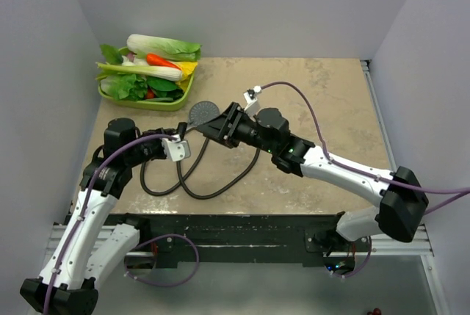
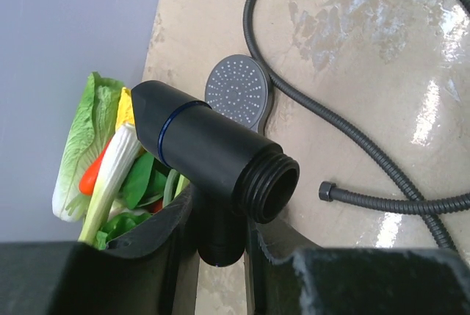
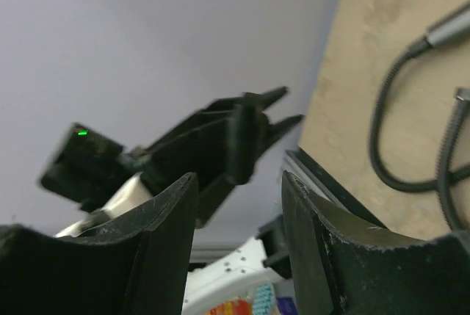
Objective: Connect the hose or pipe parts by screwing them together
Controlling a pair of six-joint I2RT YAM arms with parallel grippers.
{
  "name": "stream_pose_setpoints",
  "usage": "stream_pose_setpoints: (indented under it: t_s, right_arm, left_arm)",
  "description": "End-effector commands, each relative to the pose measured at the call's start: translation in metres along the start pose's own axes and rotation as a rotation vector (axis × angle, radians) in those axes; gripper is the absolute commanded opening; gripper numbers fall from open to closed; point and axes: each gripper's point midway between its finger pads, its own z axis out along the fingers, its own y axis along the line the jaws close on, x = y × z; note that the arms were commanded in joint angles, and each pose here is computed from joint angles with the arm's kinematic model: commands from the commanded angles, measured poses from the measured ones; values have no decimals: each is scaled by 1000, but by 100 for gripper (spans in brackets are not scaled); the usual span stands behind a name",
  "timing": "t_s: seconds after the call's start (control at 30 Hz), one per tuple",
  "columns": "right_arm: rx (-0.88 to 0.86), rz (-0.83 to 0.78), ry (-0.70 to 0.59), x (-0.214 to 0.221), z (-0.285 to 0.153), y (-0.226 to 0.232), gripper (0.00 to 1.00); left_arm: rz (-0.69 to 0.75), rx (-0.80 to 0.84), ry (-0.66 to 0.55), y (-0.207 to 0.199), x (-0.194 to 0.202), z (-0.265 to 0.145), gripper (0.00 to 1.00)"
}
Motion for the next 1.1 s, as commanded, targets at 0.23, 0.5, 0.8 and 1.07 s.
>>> stream_pose_setpoints:
  t_s: [0.23,0.5,0.8,1.07]
  right_arm:
    - [38,-112,105,21,12,2,50]
    - [9,-98,125,33,19,1,50]
    - [38,-113,163,42,37,-1,50]
    - [74,-126,189,53,45,-2,45]
  left_arm:
    - [63,91,-81,-2,-27,-7,0]
    - [52,120,-61,-6,-24,2,0]
    - [59,113,-61,-6,-30,6,0]
    - [56,101,-36,-5,-26,9,0]
